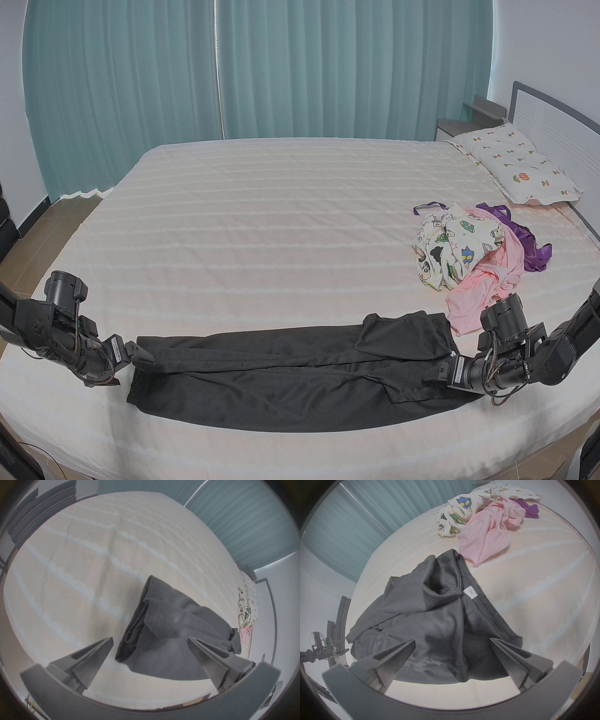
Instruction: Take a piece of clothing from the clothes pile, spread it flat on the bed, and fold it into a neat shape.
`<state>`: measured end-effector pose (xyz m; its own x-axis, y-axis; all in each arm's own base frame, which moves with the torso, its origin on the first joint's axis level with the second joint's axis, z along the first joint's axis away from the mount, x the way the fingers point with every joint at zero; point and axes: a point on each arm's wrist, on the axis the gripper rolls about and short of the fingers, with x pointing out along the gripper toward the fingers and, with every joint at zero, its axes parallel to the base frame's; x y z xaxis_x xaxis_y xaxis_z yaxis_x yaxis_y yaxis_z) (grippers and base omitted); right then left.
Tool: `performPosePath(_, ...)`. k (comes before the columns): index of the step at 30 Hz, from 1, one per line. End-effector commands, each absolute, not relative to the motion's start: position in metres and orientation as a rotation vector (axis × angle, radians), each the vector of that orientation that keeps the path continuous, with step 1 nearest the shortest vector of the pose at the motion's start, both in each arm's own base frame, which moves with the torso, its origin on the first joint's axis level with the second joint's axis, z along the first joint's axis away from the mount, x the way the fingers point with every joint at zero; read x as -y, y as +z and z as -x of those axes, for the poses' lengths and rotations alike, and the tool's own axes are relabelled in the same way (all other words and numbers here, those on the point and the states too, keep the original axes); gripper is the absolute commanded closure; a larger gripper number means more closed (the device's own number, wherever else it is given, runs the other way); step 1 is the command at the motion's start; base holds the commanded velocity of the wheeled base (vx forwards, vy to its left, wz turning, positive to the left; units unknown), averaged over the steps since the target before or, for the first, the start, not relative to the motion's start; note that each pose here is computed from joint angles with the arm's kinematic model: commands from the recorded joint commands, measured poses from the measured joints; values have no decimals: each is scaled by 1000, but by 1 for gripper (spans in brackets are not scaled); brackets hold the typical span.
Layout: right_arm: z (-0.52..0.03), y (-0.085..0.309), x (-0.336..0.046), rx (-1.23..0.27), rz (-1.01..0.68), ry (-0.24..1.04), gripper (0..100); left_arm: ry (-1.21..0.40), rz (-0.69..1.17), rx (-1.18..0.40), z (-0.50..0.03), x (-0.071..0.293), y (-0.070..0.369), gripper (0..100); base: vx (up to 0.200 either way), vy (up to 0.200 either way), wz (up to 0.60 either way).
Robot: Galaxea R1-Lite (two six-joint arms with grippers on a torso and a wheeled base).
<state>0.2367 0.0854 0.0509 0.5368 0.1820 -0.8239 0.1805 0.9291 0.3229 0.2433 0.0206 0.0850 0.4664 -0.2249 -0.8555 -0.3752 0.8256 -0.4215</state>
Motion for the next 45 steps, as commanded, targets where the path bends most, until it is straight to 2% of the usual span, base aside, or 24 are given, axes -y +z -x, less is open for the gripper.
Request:
performPosePath(1,-238,53,-82,-998,-405,-9,0,82,610,-1028,-250,-21,88,0,0,0,0)
performPosePath(8,-238,53,-82,-1000,-403,-7,0,22,554,-999,-271,-17,80,0,0,0,0)
performPosePath(15,-236,56,-82,-991,-403,0,0,-70,399,-1026,-283,-19,62,0,0,0,0)
performPosePath(30,-234,57,-83,-990,-401,4,0,-154,274,-1033,-295,-20,40,0,0,0,0)
performPosePath(35,-234,57,-83,-990,-402,4,0,-190,292,-1022,-294,-19,39,0,0,0,0)
performPosePath(36,-235,57,-82,-988,-403,3,0,-198,301,-1023,-294,-19,40,100,0,0,0)
performPosePath(45,-235,57,-82,-990,-404,2,0,-180,312,-991,-288,-25,50,100,0,0,0)
